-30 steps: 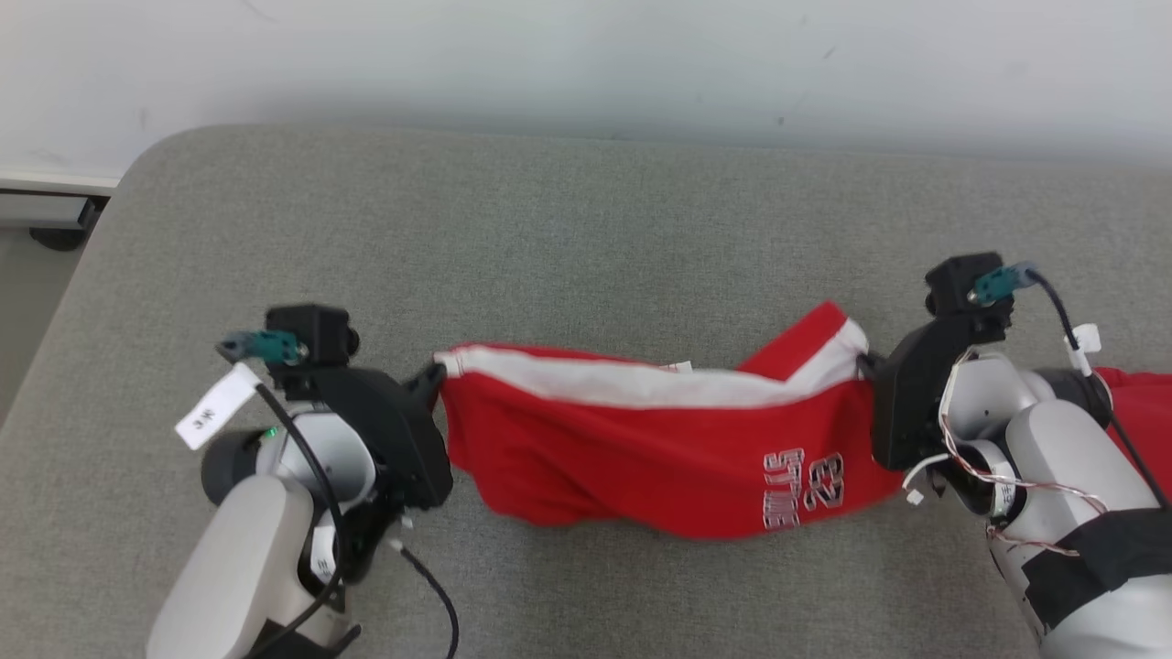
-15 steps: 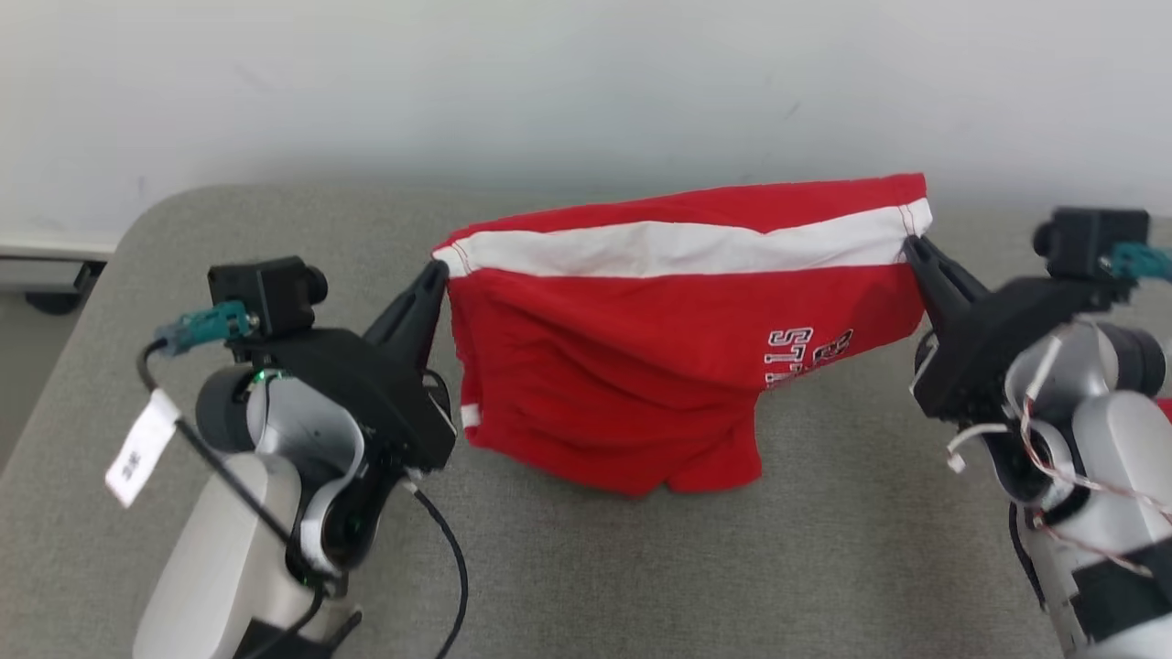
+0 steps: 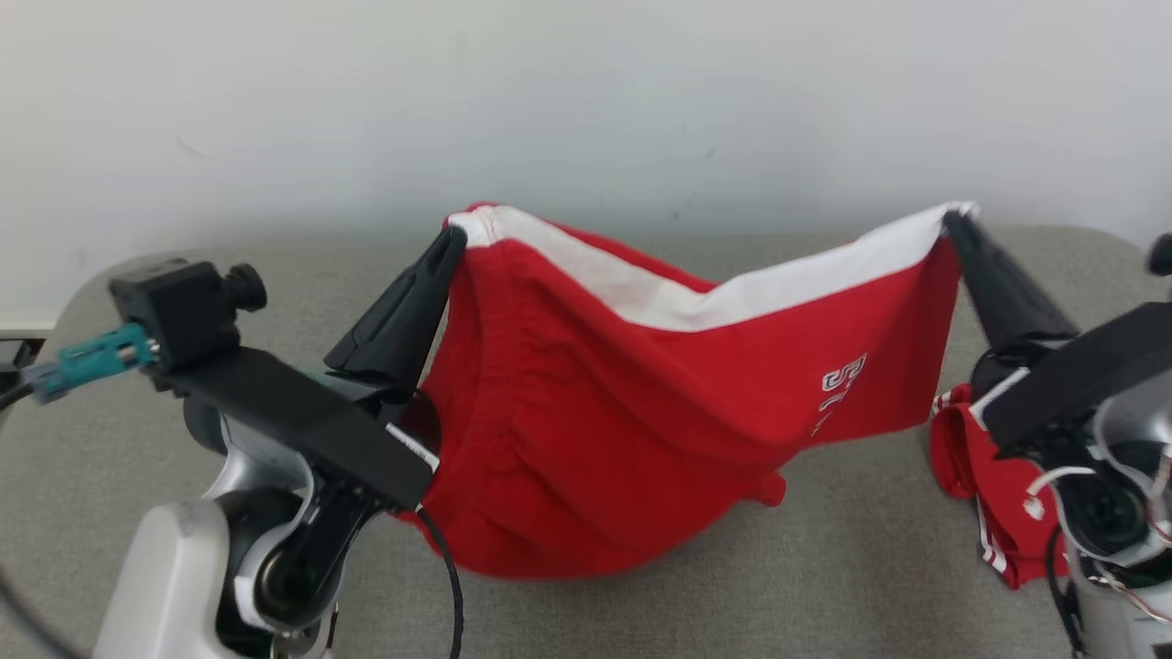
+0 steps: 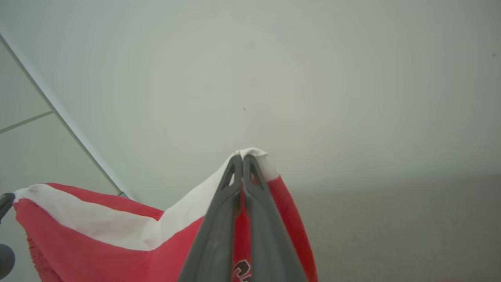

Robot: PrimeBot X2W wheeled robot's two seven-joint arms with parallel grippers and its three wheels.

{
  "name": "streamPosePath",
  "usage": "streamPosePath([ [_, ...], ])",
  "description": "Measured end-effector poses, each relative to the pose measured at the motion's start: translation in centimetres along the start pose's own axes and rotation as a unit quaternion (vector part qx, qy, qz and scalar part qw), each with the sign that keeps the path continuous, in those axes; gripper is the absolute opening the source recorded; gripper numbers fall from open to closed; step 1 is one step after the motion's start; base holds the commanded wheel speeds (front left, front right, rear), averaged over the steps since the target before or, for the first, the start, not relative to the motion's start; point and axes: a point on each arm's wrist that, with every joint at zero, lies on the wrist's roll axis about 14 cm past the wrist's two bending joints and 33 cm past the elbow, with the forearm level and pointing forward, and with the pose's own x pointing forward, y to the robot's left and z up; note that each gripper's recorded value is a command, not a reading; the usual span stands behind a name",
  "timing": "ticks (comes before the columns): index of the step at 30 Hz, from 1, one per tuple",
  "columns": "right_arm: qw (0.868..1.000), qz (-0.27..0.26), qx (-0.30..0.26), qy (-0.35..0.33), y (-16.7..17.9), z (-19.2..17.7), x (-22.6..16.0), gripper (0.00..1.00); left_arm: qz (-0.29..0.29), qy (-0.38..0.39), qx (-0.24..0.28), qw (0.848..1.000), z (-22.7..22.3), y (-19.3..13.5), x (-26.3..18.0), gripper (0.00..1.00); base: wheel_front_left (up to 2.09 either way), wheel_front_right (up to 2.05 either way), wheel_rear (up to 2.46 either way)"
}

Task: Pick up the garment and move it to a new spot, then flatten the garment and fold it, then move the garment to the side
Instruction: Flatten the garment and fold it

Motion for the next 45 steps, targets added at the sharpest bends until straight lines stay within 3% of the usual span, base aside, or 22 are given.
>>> streamPosePath([
  [4,0.995,-0.056,0.025,0.085,-3.2,-5.3,1.7,0.00,0.071,0.082,-0.015,0.994,-5.1,4.4,1.5,0.00,0.00,0.00,0.00],
  [6,0.992,-0.070,0.032,0.098,-3.6,-6.0,5.7,0.00,0.121,0.090,0.028,0.988,-5.5,8.0,4.2,0.00,0.00,0.00,0.00],
  [8,0.996,-0.064,0.028,0.061,-2.7,-3.6,9.1,0.00,0.131,0.053,0.064,0.988,-2.8,9.0,7.4,0.00,0.00,0.00,0.00],
  [11,0.997,-0.048,0.016,-0.050,-1.4,3.9,12.2,0.00,0.090,-0.050,0.116,0.988,3.8,6.3,11.9,0.00,0.00,0.00,0.00],
  [14,0.988,-0.050,0.007,-0.147,-2.4,9.7,11.9,0.00,0.038,-0.149,0.138,0.978,8.6,2.4,13.7,0.00,0.00,0.00,0.00],
  [16,0.986,-0.053,-0.002,-0.157,-3.6,10.0,11.7,0.00,0.015,-0.183,0.140,0.973,9.7,1.3,13.8,0.00,0.00,0.00,0.00],
  [19,0.992,-0.067,-0.014,-0.108,-5.9,5.9,11.3,0.00,0.009,-0.151,0.135,0.979,6.3,2.6,13.7,0.00,0.00,0.00,0.00],
  [22,0.995,-0.098,-0.005,0.017,-9.1,-3.4,9.1,0.00,0.034,-0.045,0.133,0.990,-2.0,6.2,11.6,0.00,0.00,0.00,0.00],
  [24,0.985,-0.125,0.012,0.119,-11.3,-10.7,5.7,0.00,0.071,0.037,0.111,0.991,-8.2,9.5,8.6,0.00,0.00,0.00,0.00],
  [26,0.965,-0.150,0.039,0.210,-12.3,-17.3,1.6,0.00,0.099,0.135,0.101,0.981,-14.8,12.1,4.3,0.00,0.00,0.00,0.00],
  [29,0.941,-0.164,0.072,0.286,-12.1,-23.0,-2.2,0.00,0.146,0.229,0.089,0.958,-20.6,15.4,-1.5,0.00,0.00,0.00,0.00],
  [34,0.933,-0.155,0.101,0.309,-10.7,-24.9,-4.0,0.00,0.179,0.245,0.092,0.948,-21.4,17.3,-4.5,0.00,0.00,0.00,0.00],
  [45,0.944,-0.120,0.059,0.302,-8.8,-22.0,-7.3,0.00,0.182,0.251,0.080,0.947,-22.1,15.4,-9.2,0.00,0.00,0.00,0.00],
])
